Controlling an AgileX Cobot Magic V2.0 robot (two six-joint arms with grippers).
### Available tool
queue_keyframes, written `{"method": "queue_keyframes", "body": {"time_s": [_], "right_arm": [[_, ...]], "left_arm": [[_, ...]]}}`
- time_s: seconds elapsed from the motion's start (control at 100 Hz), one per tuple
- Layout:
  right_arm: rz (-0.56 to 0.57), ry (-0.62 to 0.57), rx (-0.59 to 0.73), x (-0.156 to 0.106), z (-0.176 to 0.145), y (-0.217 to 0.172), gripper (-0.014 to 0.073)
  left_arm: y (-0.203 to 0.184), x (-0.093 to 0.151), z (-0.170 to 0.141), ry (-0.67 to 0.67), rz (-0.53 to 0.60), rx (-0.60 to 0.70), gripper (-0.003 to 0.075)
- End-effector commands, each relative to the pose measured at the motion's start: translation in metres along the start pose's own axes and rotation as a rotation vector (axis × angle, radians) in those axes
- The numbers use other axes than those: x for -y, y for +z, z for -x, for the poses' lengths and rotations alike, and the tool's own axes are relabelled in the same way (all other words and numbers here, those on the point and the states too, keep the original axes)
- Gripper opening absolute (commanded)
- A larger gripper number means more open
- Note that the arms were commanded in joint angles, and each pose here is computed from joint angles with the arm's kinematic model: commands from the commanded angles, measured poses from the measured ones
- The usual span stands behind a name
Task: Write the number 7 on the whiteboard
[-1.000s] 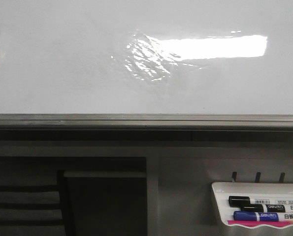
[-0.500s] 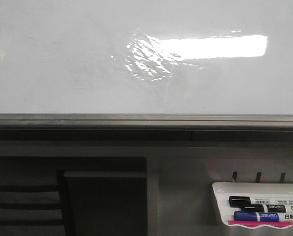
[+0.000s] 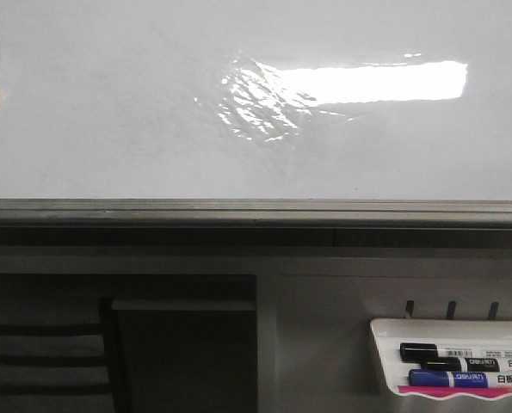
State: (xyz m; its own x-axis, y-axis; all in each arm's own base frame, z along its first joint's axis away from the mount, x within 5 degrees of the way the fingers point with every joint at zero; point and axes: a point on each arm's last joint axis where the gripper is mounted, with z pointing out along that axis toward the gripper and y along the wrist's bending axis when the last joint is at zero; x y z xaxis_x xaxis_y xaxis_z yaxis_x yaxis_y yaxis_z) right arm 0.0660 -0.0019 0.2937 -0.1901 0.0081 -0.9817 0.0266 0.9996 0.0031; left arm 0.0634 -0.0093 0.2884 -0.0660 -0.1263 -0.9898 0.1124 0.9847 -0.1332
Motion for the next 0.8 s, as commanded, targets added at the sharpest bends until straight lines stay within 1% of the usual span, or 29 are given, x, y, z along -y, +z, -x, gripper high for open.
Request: {"method": "queue_keyframes", "body": {"time_s": [0.0, 0.07, 0.15, 0.34, 0.46, 0.79], "right_arm": [[-0.005, -0.049, 0.017, 0.000, 0.031, 0.005, -0.0071], [-0.004, -0.057, -0.035, 0.000, 0.040, 0.013, -0.0071], [-0.004, -0.057, -0.054, 0.000, 0.049, 0.020, -0.0071], [-0.003, -0.058, -0.069, 0.000, 0.052, 0.029, -0.0071], [-0.003, -0.058, -0.044, 0.000, 0.054, 0.030, -0.0071], [-0.003, -0.058, -0.055, 0.000, 0.053, 0.029, -0.0071]], "left_arm": [[0.010, 0.003, 0.028, -0.017, -0.001, 0.004, -0.0020], [0.019, 0.005, 0.038, -0.015, -0.002, -0.044, -0.0020], [0.030, 0.005, 0.045, 0.006, -0.001, -0.080, -0.0020], [0.048, 0.004, 0.041, 0.003, 0.008, -0.159, -0.0020], [0.053, 0.003, 0.039, 0.001, 0.011, -0.181, -0.0020], [0.053, 0.003, 0.039, -0.001, 0.010, -0.181, -0.0020]]}}
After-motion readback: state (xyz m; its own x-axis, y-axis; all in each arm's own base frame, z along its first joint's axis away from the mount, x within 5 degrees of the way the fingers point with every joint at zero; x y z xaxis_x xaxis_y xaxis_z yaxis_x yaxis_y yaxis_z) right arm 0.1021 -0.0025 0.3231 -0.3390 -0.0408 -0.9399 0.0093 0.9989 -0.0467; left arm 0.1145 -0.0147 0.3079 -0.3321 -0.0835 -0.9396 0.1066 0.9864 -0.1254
